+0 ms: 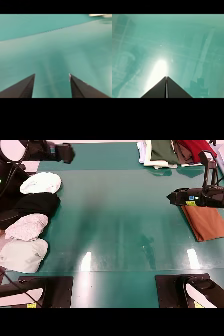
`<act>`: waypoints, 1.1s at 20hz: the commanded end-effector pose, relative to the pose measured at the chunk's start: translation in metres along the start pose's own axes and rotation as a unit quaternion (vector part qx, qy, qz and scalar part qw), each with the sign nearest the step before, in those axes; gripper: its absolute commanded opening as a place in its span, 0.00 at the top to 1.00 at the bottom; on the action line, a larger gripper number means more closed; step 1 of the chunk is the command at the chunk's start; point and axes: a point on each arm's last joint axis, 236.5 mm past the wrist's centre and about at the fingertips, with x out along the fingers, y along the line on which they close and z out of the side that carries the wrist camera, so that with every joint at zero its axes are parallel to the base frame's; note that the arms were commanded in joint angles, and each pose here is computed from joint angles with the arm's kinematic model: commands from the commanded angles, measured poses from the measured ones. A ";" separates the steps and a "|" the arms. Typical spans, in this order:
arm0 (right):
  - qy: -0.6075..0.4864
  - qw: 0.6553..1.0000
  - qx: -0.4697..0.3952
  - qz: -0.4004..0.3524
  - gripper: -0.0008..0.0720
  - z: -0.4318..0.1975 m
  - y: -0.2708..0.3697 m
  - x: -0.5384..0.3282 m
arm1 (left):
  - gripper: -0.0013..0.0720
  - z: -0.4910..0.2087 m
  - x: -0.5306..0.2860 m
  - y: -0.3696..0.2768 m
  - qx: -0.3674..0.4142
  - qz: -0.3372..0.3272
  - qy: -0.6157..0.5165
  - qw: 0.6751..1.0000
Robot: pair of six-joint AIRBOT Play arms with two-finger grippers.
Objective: Fold the shirts.
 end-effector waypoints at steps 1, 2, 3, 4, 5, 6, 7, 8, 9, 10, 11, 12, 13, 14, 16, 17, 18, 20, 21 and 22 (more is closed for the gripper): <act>0.000 1.000 0.000 0.000 0.96 0.000 0.001 0.000 | 0.28 -0.041 0.041 0.100 -0.035 0.102 0.067 0.992; 0.000 1.000 0.000 0.000 0.96 0.000 0.001 0.000 | 0.28 -0.056 0.056 0.123 -0.048 0.116 0.084 0.989; 0.000 1.000 0.000 0.001 0.96 0.000 0.001 0.000 | 0.27 -0.071 0.071 0.143 -0.059 0.128 0.098 0.985; 0.000 1.000 0.000 0.001 0.96 0.000 0.001 0.000 | 0.28 -0.088 0.087 0.161 -0.070 0.138 0.115 0.981; 0.000 1.000 0.000 0.000 0.96 0.000 0.001 0.000 | 0.28 -0.105 0.101 0.176 -0.078 0.145 0.131 0.978; 0.000 1.000 0.000 0.000 0.96 0.000 0.001 0.000 | 0.27 -0.119 0.113 0.188 -0.085 0.151 0.142 0.975; 0.001 1.000 0.000 0.001 0.96 0.000 0.001 0.000 | 0.28 -0.130 0.123 0.198 -0.090 0.155 0.147 0.973; 0.002 1.000 0.000 0.001 0.96 -0.001 0.001 0.000 | 0.27 -0.137 0.134 0.208 -0.093 0.159 0.145 0.972; 0.005 1.000 0.000 0.001 0.96 -0.002 0.001 0.000 | 0.27 -0.142 0.143 0.216 -0.095 0.162 0.140 0.972; 0.008 1.000 0.000 0.001 0.96 -0.004 0.001 0.000 | 0.28 -0.145 0.151 0.223 -0.097 0.164 0.134 0.972; 0.011 1.000 0.000 0.001 0.96 -0.005 0.001 0.000 | 0.28 -0.149 0.159 0.225 -0.097 0.164 0.130 0.973; 0.013 1.000 0.000 0.001 0.96 -0.006 0.001 0.000 | 0.28 -0.153 0.166 0.227 -0.096 0.164 0.129 0.973; 0.013 1.000 0.000 0.001 0.96 -0.006 0.001 0.000 | 0.28 -0.156 0.171 0.228 -0.096 0.164 0.127 0.974; 0.013 1.000 0.000 0.001 0.96 -0.006 0.001 0.000 | 0.28 -0.156 0.173 0.229 -0.095 0.164 0.124 0.974; 0.013 1.000 0.000 0.002 0.96 -0.006 0.001 0.000 | 0.61 -0.148 0.173 0.229 -0.094 0.163 0.111 0.976; 0.012 1.000 0.000 0.002 0.96 -0.005 0.001 0.000 | 0.96 -0.141 0.170 0.229 -0.094 0.163 0.106 0.976; 0.008 1.000 0.000 0.001 0.96 -0.004 0.001 0.000 | 0.94 -0.134 0.166 0.228 -0.094 0.164 0.104 0.976; -0.013 1.000 -0.002 0.001 0.96 0.005 0.002 -0.004 | 0.96 -0.107 0.149 0.225 -0.093 0.165 0.095 0.977; -0.035 0.999 -0.005 0.001 0.96 0.017 0.004 -0.010 | 0.96 -0.082 0.133 0.223 -0.091 0.166 0.075 0.979; -0.054 0.998 -0.009 0.003 0.96 0.030 0.007 -0.018 | 0.96 -0.049 0.112 0.219 -0.086 0.166 0.043 0.981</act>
